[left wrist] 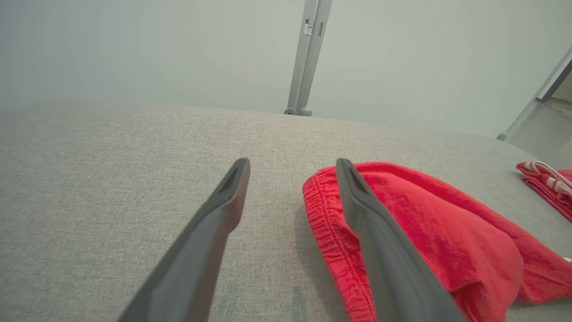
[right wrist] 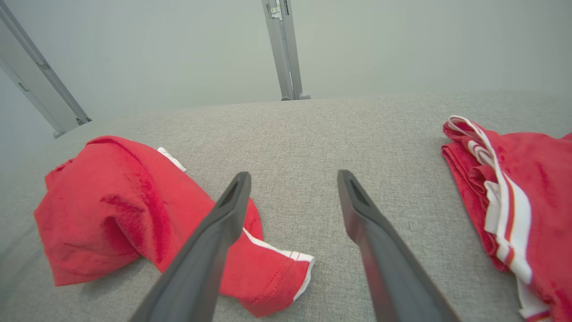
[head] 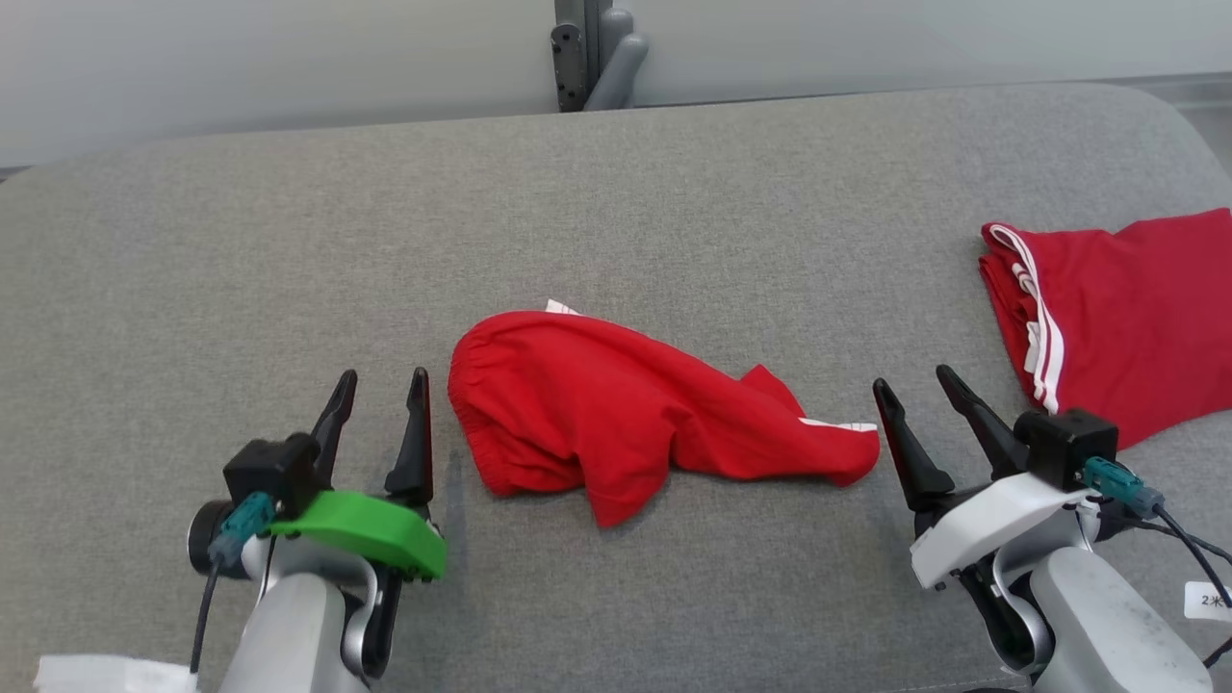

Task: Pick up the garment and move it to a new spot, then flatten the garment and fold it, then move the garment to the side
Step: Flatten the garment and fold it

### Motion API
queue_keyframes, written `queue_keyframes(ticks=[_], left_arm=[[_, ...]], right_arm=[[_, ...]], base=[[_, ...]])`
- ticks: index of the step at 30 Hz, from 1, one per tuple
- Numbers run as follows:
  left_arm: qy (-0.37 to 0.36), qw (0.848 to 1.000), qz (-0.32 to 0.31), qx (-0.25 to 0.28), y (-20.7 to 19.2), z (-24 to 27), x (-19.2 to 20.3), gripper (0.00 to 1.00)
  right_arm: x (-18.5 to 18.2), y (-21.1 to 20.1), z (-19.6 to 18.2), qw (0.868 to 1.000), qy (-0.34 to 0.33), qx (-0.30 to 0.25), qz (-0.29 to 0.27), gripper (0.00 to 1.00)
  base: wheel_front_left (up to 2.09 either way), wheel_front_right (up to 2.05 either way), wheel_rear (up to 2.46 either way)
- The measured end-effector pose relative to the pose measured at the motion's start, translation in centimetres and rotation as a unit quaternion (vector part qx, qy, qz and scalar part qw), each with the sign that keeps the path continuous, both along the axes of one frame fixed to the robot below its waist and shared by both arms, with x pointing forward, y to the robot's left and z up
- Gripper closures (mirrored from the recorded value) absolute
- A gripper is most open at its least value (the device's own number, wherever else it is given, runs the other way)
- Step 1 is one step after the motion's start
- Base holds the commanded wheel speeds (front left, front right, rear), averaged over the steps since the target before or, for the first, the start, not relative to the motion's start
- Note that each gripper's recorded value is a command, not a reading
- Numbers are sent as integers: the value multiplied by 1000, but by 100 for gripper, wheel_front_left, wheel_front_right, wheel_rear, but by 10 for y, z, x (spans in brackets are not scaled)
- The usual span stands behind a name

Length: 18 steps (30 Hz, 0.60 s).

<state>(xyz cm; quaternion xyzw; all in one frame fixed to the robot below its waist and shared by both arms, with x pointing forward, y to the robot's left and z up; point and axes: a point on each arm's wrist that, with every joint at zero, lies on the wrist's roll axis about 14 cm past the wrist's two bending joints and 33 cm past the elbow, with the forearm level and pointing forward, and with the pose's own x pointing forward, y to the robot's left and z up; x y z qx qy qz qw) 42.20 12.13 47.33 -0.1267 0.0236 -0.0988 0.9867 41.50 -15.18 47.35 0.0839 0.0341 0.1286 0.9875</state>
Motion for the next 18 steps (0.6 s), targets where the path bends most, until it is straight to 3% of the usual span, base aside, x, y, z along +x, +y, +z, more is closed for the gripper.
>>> queue_keyframes(ticks=[3,9,18], left_arm=[[17,999,-28,0,-19,-7,31,0],[87,994,-55,-29,-41,-37,59,0],[191,978,-77,-34,-48,-79,63,0]], right_arm=[[4,-6,-4,1000,4,0,-10,0],[4,-20,-12,999,15,-1,-32,0],[3,-31,-21,998,25,-6,-49,0]], base=[[0,0,0],[0,0,0],[0,0,0]])
